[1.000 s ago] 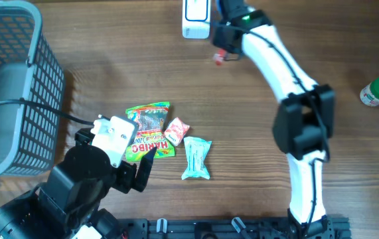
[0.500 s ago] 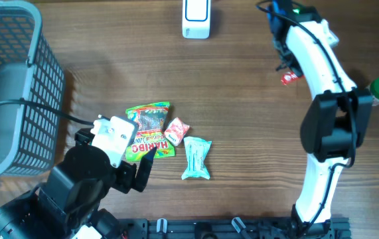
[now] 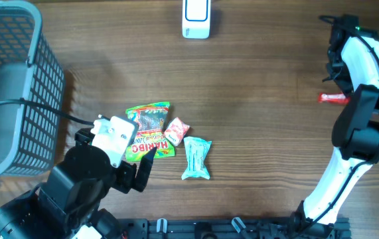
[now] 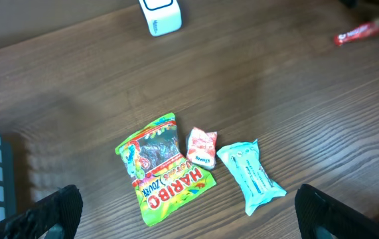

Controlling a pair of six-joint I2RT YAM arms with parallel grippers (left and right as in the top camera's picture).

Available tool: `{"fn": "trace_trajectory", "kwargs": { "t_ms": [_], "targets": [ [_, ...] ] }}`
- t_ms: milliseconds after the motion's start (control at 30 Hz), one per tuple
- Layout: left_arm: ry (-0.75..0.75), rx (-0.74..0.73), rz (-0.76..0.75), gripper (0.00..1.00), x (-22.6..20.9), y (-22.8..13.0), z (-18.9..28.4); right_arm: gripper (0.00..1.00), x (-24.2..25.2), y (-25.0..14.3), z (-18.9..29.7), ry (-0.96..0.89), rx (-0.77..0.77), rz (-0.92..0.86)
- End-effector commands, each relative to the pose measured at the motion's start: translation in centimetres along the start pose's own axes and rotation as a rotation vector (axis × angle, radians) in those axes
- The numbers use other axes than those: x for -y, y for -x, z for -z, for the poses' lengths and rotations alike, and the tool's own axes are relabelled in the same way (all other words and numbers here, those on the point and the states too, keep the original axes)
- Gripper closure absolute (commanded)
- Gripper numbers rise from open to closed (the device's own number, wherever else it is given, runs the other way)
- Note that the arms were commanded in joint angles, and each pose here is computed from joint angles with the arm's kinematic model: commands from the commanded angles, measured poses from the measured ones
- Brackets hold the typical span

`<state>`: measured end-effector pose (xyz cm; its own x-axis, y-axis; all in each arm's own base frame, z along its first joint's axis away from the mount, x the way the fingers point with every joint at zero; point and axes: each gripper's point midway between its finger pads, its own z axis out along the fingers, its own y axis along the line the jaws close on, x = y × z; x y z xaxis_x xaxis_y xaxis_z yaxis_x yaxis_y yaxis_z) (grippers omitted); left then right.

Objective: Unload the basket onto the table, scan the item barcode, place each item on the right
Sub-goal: 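Carry the Nescafe stick right and lower it onto the table, then reach the right gripper to the pale green wipes pack and grasp it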

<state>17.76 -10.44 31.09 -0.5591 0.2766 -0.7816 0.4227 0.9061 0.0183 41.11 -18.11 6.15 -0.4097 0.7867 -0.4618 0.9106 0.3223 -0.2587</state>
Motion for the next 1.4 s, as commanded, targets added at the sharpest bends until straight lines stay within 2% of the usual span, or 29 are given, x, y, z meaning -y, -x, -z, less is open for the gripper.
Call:
{"fn": "trace_trajectory", "kwargs": {
  "t_ms": [0,133,233,333,600,767,967,1100,1367],
  "targets": [
    [-0.002,-0.001,-0.017,0.00,0.0,-0.1,0.0,0.00,-2.0,1.0,5.0,0.158,-0.007,0.077],
    [-0.002,-0.001,-0.018,0.00,0.0,-0.1,0.0,0.00,-2.2,-0.3,10.9,0.313,-0.060,0.116],
    [-0.002,-0.001,-0.018,0.00,0.0,-0.1,0.0,0.00,-2.8,-4.6,15.6,0.473,-0.192,0.269],
    [-0.002,-0.001,-0.018,0.00,0.0,-0.1,0.0,0.00,-2.1,-9.5,17.7,0.462,-0.292,0.395],
    [-0.002,-0.001,-0.018,0.00,0.0,-0.1,0.0,0.00,-2.6,-23.1,20.4,0.435,-0.351,0.731],
    [-0.002,-0.001,-0.018,0.00,0.0,-0.1,0.0,0.00,-1.8,-30.9,21.8,0.491,-0.476,0.888],
    [-0.002,-0.001,-0.018,0.00,0.0,-0.1,0.0,0.00,1.2,-37.1,21.5,0.451,-0.579,1.011],
    [-0.002,-0.001,-0.018,0.00,0.0,-0.1,0.0,0.00,2.5,-40.2,20.6,0.423,-0.543,1.073],
    [-0.002,-0.001,-0.018,0.00,0.0,-0.1,0.0,0.00,2.8,-46.3,21.3,0.544,-0.468,1.216]
  ]
}}
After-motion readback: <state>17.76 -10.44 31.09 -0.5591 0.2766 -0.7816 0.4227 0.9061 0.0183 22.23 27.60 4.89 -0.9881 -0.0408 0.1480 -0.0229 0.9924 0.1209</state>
